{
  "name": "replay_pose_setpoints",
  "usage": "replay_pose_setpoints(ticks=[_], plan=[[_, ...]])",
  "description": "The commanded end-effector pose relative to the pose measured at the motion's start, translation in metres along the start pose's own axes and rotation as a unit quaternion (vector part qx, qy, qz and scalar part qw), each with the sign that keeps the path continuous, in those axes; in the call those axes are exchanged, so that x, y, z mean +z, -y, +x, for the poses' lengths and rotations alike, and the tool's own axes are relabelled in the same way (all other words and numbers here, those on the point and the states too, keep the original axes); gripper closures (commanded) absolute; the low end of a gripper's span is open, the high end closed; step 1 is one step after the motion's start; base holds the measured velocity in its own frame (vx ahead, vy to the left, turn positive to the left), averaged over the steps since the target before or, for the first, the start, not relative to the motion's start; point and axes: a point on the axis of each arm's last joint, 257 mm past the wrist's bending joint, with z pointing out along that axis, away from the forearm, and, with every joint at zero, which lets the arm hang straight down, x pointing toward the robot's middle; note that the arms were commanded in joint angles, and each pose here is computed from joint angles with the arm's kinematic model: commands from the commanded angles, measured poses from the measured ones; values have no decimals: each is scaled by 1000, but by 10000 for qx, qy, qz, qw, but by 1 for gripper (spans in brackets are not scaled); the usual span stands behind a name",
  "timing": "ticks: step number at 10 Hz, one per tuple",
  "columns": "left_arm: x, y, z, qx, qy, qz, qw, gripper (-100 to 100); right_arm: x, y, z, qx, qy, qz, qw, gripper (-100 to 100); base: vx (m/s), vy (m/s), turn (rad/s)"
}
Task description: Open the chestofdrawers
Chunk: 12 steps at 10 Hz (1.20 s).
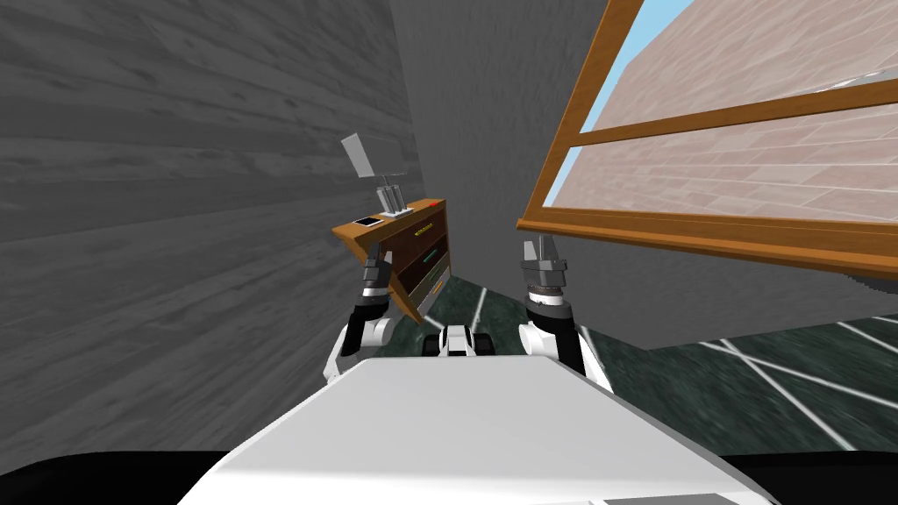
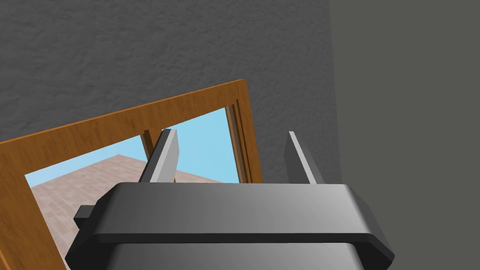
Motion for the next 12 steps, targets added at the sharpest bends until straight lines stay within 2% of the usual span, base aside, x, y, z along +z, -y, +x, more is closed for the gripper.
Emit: replay_pose_setpoints(ticks=[1,4,5,7,8,9,10,11,12], plan=[[3,-28,7,-121,-69,-311,9994,-100,0,0,0,0,0,0,10000,0,125,33,-51],[3,-62,17,-268,-147,-713,9970,-100,0,0,0,0,0,0,10000,0,133,35,-58],[3,-69,19,-296,-162,-789,9963,-100,0,0,0,0,0,0,10000,0,119,27,-36],[2,-88,26,-391,-201,-1024,9938,-100,0,0,0,0,0,0,10000,0,119,35,-50],[2,-101,31,-472,-217,-1188,9916,-100,0,0,0,0,0,0,10000,0,117,48,-59],[1,-108,34,-519,-220,-1271,9903,-100,0,0,0,0,0,0,10000,0,124,47,-47],[0,-121,40,-631,-211,-1433,9874,-100,0,0,0,0,0,0,10000,0,147,29,-58],[0,-127,44,-698,-197,-1510,9859,-100,0,0,0,0,0,0,10000,0,126,29,-53],[-1,-137,51,-854,-147,-1647,9825,-100,0,0,0,0,0,0,10000,0,113,36,-41]])
